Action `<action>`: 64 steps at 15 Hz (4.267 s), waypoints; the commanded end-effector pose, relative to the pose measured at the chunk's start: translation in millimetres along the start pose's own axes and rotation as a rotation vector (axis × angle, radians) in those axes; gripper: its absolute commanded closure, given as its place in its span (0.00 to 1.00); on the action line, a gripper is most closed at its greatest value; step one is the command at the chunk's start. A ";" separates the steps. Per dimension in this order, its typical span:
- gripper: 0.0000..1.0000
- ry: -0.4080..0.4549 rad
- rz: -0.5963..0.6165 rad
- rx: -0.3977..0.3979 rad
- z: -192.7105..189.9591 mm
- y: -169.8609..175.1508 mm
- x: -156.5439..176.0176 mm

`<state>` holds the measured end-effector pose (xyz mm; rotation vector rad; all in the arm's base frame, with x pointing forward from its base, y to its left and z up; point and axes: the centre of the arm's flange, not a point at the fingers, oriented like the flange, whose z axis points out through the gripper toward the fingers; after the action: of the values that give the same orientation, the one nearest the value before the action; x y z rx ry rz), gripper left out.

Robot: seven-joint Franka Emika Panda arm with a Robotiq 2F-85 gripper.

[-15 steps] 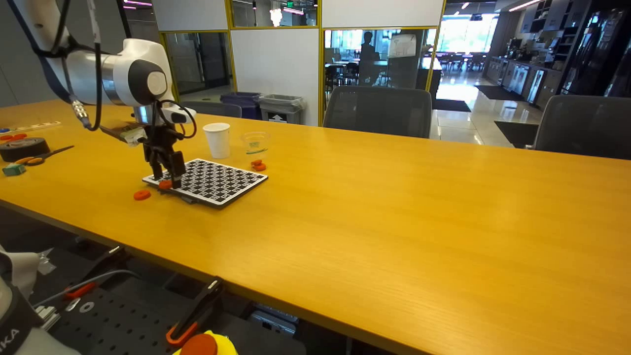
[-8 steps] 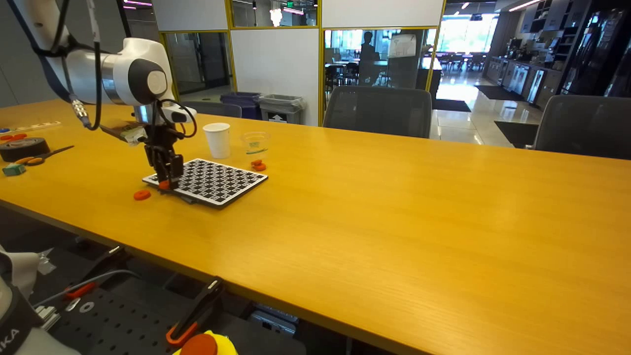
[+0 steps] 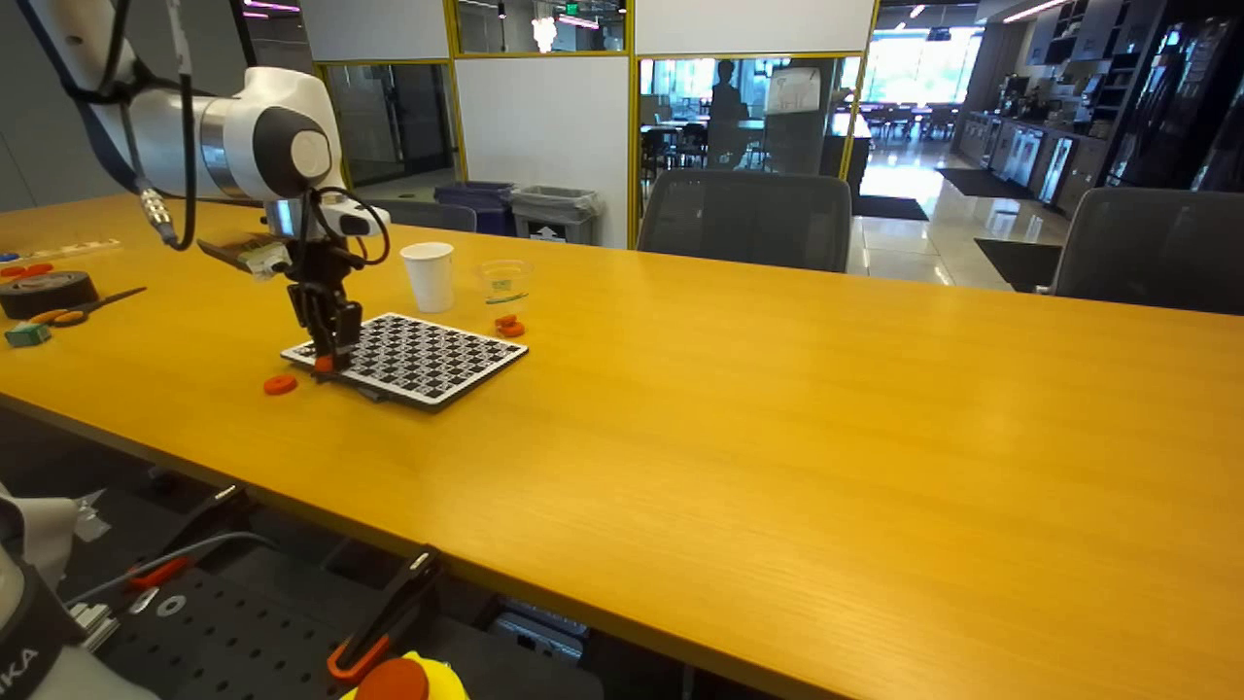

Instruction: Put the yellow objects in the white cup and put the orange objects in the colourless cup

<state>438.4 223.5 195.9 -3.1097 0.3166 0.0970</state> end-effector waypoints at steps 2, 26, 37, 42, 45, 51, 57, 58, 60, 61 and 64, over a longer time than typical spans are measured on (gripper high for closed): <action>0.76 0.021 0.025 -0.015 -49.8 8.6 29.9; 0.76 0.107 -0.018 -0.016 -112.9 76.1 233.5; 0.00 0.116 -0.003 -0.025 -129.2 68.0 198.4; 0.00 0.110 0.003 -0.032 -139.7 35.3 124.1; 0.00 0.084 -0.010 -0.021 -134.5 11.6 70.0; 0.00 0.043 -0.043 -0.023 -97.1 -22.1 -17.0; 0.00 0.037 -0.053 0.017 -50.3 -22.3 -44.5; 0.00 0.032 -0.050 0.022 -43.2 -20.8 -45.5; 0.00 0.014 -0.044 0.026 -30.8 -18.3 -45.9; 0.00 0.009 -0.038 0.024 -25.5 -18.5 -46.0; 0.00 -0.006 -0.040 0.024 -10.2 -21.9 -47.1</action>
<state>398.6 248.0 221.5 -3.1187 0.2504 0.1068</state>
